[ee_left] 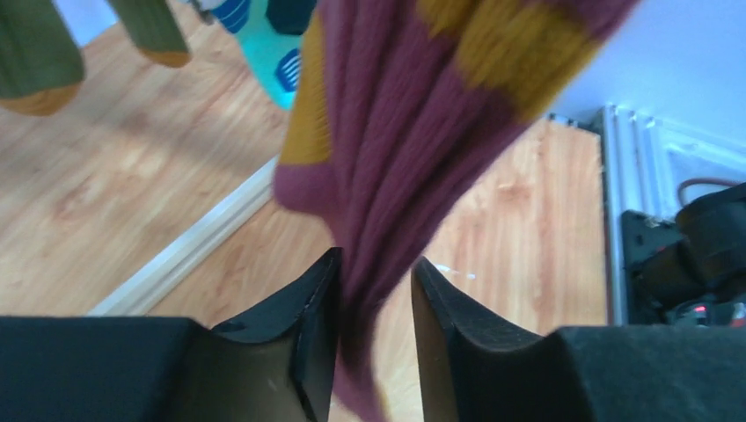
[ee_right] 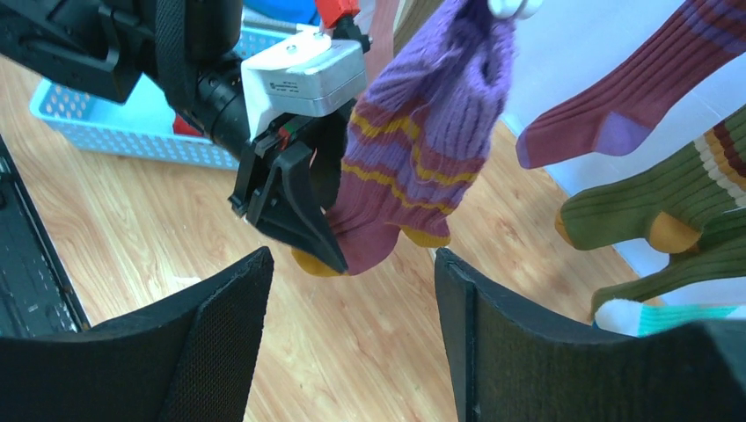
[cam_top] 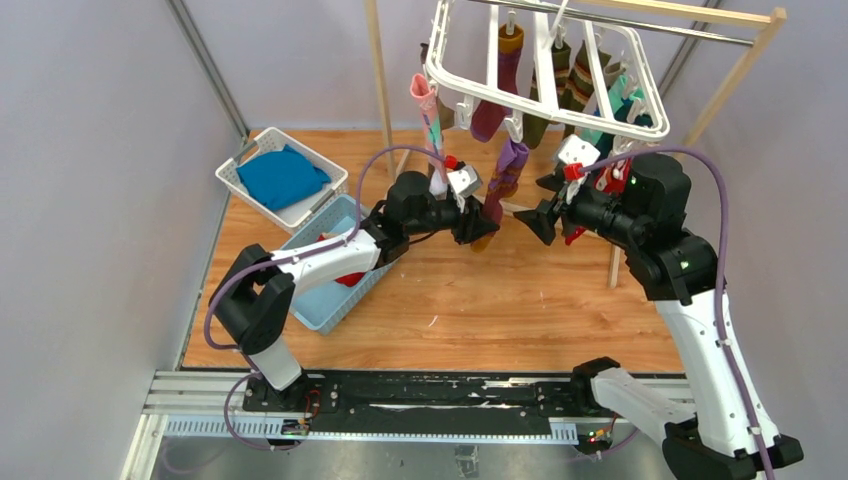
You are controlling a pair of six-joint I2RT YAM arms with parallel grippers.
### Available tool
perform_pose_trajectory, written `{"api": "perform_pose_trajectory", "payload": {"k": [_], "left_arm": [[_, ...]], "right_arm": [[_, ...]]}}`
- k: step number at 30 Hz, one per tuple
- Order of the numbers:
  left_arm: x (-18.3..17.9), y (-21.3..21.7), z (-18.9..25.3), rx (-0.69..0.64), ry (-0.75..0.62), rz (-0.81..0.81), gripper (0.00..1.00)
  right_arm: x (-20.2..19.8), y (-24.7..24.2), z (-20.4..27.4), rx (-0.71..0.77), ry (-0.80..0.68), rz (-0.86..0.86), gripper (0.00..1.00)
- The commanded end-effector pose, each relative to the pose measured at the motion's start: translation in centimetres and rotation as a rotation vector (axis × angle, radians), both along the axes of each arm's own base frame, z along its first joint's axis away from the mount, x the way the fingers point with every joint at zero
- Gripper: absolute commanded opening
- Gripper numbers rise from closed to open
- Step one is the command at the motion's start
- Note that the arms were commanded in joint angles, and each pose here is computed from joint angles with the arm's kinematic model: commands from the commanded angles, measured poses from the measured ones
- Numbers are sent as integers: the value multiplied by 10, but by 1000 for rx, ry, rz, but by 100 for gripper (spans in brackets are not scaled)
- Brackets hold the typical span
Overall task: Remove the socks clipped to the hanger
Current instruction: Remove the sock from the hanger.
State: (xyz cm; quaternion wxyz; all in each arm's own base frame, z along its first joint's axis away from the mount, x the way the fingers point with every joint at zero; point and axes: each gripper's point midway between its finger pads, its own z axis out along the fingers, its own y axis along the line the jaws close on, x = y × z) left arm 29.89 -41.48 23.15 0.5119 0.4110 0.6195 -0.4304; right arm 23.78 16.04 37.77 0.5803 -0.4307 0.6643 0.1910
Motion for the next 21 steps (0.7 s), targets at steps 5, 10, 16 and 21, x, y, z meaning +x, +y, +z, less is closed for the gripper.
{"api": "perform_pose_trajectory", "payload": {"k": [5, 10, 16, 21], "left_arm": [[-15, -7, 46, -131, -16, -94, 22], [-16, -3, 49, -140, 1, -92, 10], [-21, -7, 59, -174, 75, -109, 0], [-25, -5, 65, -189, 102, -116, 0]], "right_arm": [[20, 17, 42, 195, -85, -3, 62], [26, 19, 56, 253, -102, -22, 60], [20, 25, 77, 329, -105, 9, 59], [20, 25, 91, 371, -98, -3, 60]]}}
